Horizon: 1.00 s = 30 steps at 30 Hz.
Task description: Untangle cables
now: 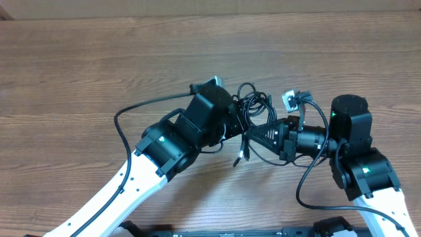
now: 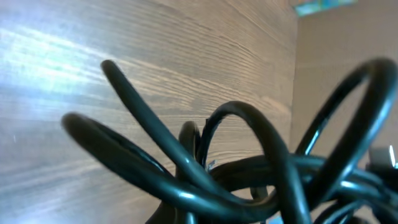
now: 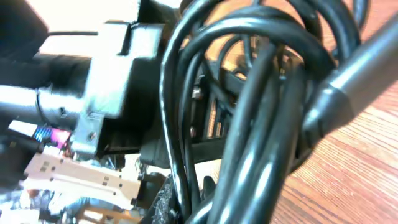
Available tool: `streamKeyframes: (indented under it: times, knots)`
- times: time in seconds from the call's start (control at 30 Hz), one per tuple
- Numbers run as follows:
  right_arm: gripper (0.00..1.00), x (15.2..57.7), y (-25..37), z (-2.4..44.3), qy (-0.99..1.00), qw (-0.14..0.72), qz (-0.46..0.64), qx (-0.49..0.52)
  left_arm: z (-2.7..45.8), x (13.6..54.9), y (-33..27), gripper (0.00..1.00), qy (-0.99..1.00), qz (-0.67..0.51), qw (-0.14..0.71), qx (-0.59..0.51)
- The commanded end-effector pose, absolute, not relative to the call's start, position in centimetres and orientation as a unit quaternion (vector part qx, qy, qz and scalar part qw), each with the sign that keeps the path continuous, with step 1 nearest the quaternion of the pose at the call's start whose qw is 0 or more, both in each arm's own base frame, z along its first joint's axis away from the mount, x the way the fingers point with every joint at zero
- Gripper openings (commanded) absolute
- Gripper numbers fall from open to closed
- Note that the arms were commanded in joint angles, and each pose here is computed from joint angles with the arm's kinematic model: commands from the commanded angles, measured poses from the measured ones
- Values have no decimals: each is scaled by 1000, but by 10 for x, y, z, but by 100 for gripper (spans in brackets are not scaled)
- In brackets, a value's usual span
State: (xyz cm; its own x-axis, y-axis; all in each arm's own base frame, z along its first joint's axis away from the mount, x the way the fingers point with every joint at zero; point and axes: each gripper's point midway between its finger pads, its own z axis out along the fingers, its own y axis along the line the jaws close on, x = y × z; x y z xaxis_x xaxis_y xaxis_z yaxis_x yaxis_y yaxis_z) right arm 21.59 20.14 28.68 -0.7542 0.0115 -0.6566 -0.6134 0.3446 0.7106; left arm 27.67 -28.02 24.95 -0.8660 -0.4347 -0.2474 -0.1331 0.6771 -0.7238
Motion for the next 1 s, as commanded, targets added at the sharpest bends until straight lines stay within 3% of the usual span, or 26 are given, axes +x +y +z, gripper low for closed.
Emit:
streamKeyframes:
  times: [0.0, 0.23, 0.6, 0.67, 0.77, 0.83, 0.97]
  knots:
    - [4, 189, 208, 309, 711, 302, 569, -282, 247, 299, -254, 4, 862, -345, 224, -296]
    - [4, 168, 211, 319, 657, 305, 594, -351, 243, 300, -247, 4, 862, -331, 228, -307]
    - [5, 167, 211, 319, 656, 302, 596, -351, 245, 310, -236, 4, 822, -348, 210, -400]
    - [17, 167, 211, 319, 656, 302, 596, -350, 245, 310, -237, 4, 823, -348, 208, -398]
    - [54, 170, 210, 317, 663, 306, 589, -346, 245, 309, -238, 4, 833, -345, 214, -375]
    - [68, 172, 210, 317, 666, 308, 586, -343, 245, 309, -238, 4, 843, -340, 222, -353]
    - [70, 174, 210, 315, 670, 312, 581, -341, 250, 310, -244, 4, 851, -348, 233, -318]
